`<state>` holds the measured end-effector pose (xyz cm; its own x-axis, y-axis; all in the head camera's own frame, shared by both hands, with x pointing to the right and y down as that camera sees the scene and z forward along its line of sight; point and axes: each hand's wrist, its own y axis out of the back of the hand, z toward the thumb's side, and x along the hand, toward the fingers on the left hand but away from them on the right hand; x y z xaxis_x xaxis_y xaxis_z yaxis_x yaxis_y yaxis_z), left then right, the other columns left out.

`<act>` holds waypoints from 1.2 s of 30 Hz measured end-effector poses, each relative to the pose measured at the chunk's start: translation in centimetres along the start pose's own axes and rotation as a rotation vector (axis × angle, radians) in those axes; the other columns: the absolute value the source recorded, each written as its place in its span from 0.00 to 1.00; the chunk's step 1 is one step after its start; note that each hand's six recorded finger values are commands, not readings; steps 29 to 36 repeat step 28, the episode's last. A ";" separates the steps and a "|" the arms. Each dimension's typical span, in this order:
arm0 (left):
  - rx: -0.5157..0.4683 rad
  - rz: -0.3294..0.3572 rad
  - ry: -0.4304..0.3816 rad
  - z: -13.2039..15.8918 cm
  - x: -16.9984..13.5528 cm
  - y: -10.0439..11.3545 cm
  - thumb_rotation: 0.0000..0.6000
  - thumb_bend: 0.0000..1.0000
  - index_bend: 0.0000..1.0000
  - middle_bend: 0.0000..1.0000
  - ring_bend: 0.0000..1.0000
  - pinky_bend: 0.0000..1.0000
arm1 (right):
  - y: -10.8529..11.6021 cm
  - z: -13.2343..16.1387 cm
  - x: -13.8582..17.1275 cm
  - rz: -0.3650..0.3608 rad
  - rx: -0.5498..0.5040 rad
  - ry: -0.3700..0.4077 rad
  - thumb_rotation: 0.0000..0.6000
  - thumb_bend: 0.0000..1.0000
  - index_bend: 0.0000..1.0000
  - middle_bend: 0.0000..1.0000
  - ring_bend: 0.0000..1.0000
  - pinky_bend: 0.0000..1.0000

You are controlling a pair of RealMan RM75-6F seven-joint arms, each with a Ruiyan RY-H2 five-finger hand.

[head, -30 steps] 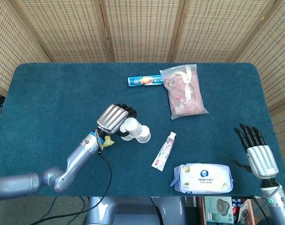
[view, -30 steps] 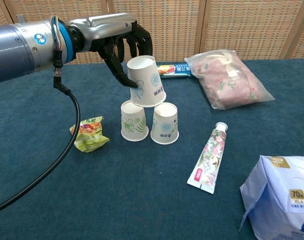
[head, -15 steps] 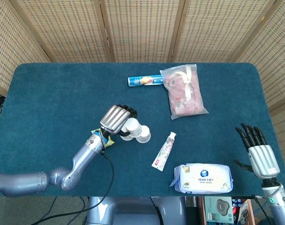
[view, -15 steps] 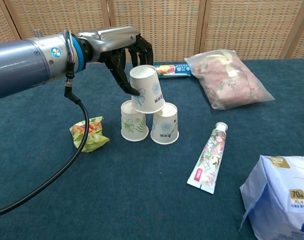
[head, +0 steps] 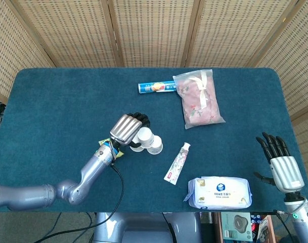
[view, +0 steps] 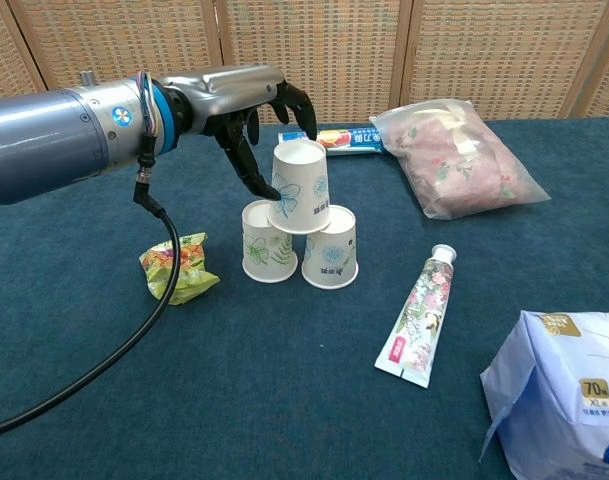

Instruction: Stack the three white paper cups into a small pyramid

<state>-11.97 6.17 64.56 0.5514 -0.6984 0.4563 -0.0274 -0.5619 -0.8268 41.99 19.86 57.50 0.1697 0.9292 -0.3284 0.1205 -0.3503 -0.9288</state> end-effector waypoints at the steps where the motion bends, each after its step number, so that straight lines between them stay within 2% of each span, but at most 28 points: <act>1: -0.007 -0.009 -0.001 0.0 -0.1 -0.1 1.00 0.16 0.01 0.00 0.01 0.25 | 0.0 0.0 0.0 0.002 0.000 0.000 1.00 0.00 0.00 0.00 0.00 0.00; 5: -0.030 -0.023 -0.003 -0.2 -0.3 0.0 1.00 0.16 0.00 0.00 0.00 0.18 | 0.0 0.0 0.0 0.002 -0.001 0.001 1.00 0.00 0.00 0.00 0.00 0.00; 10: -0.055 -0.016 -0.007 -0.4 -0.9 0.7 1.00 0.16 0.00 0.00 0.00 0.01 | 0.0 0.0 0.0 0.000 -0.003 0.003 1.00 0.00 0.00 0.00 0.00 0.00; 15: -0.076 0.041 0.001 -1.4 -2.4 2.6 1.00 0.16 0.00 0.00 0.00 0.00 | 0.0 0.2 0.1 0.001 -0.005 0.009 1.00 0.00 0.00 0.00 0.00 0.00; 18: -0.072 0.097 0.043 -3.5 -4.6 3.8 1.00 0.16 0.00 0.00 0.00 0.00 | -0.3 0.3 0.1 0.014 -0.007 0.010 1.00 0.00 0.00 0.00 0.00 0.00; 21: -0.059 0.147 0.146 -7.5 -8.5 3.9 1.00 0.16 0.00 0.00 0.00 0.00 | -0.4 0.4 0.1 0.018 -0.005 0.011 1.00 0.00 0.00 0.00 0.00 0.00; 25: -0.068 0.242 0.303 -12.9 -16.2 3.4 1.00 0.16 0.00 0.00 0.00 0.00 | 0.0 0.6 0.3 -0.003 0.007 0.013 1.00 0.00 0.00 0.00 0.00 0.00; 28: -0.085 0.285 0.410 -15.7 -22.1 2.2 1.00 0.16 0.00 0.00 0.00 0.00 | 0.3 0.6 0.4 -0.015 0.016 0.015 1.00 0.00 0.00 0.00 0.00 0.00; 36: -0.085 0.285 0.410 -15.7 -22.1 2.2 1.00 0.16 0.00 0.00 0.00 0.00 | 0.3 0.6 0.4 -0.015 0.016 0.015 1.00 0.00 0.00 0.00 0.00 0.00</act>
